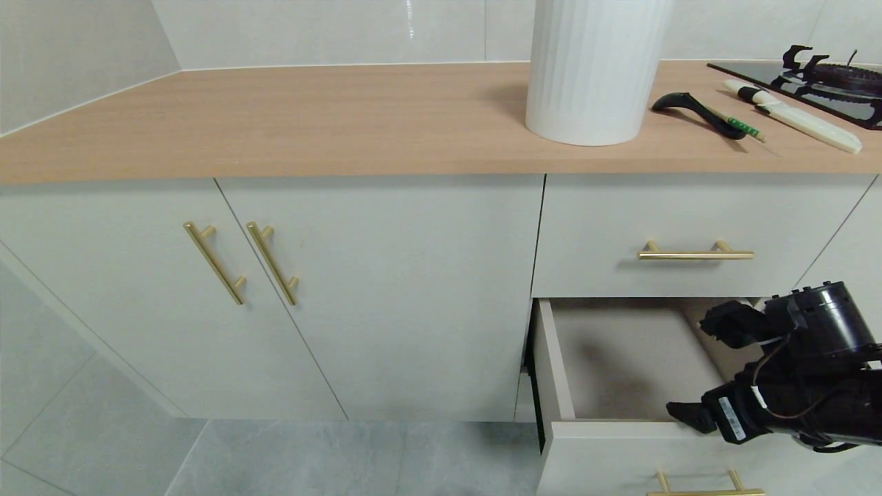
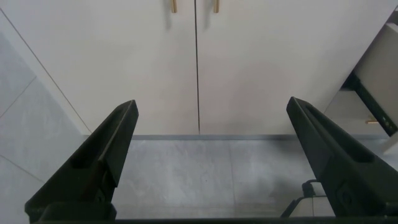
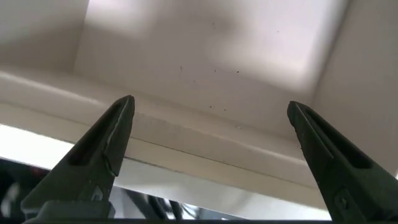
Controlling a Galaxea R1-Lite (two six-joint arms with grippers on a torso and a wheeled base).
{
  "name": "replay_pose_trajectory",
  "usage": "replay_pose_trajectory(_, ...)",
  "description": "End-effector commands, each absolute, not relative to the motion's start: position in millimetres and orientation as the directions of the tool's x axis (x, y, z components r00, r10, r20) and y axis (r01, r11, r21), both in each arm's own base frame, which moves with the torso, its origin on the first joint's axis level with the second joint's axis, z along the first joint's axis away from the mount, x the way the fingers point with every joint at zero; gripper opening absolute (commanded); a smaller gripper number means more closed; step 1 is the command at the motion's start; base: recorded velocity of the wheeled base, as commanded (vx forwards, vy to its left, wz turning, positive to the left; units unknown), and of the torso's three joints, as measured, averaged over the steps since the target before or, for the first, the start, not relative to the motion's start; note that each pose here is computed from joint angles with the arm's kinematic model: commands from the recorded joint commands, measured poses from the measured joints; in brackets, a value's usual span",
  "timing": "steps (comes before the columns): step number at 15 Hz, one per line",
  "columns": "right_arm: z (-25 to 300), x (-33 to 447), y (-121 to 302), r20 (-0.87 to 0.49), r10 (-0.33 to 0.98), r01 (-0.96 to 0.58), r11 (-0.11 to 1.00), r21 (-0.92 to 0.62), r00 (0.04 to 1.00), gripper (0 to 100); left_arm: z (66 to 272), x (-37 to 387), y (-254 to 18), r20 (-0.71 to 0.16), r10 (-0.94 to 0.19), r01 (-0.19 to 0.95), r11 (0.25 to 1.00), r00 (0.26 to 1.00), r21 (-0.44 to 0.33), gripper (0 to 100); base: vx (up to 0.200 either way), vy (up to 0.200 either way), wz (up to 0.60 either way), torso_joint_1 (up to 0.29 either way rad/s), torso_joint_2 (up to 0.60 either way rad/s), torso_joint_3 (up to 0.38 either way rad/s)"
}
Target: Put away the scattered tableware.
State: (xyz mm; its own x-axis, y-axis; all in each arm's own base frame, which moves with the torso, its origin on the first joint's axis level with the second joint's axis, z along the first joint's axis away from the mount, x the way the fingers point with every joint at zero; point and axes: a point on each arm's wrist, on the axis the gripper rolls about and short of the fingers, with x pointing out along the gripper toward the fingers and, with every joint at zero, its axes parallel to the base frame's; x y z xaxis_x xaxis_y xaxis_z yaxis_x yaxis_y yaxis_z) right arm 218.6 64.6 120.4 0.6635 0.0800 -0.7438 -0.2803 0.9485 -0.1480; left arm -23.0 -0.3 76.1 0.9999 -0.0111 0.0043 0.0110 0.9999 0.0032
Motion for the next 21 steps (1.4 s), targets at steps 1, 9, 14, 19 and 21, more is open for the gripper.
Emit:
replay_pose_trajectory(1,126,210,64,-0.749,0.084,-0.301,0.94,-0.159,0.657,100,76,-23,0,0.003,-0.011,0.011,1.0,1.0,0.003,100,0.0,0.0,0.0,0.0,0.0,0.0)
replay_pose_trajectory(9,122,161,81,-0.903,0.08,-0.541,0.821,-0.181,0.423,100,76,-23,0,0.003,-0.011,0.011,1.0,1.0,0.003,100,0.0,0.0,0.0,0.0,0.0,0.0)
replay_pose_trajectory(14,142,166,85,-0.874,0.102,-0.498,0.85,-0.171,0.475,100,76,-23,0,0.003,-0.011,0.011,1.0,1.0,0.003,100,0.0,0.0,0.0,0.0,0.0,0.0)
replay_pose_trajectory(19,212,163,82,-0.709,0.212,-0.266,0.963,0.036,0.673,100,76,-23,0,0.003,-0.011,0.011,1.0,1.0,0.003,100,0.0,0.0,0.0,0.0,0.0,0.0)
replay_pose_trajectory(21,225,156,70,-0.663,0.204,-0.223,0.973,0.058,0.72,100,76,-23,0,0.003,-0.011,0.011,1.0,1.0,0.003,100,0.0,0.0,0.0,0.0,0.0,0.0)
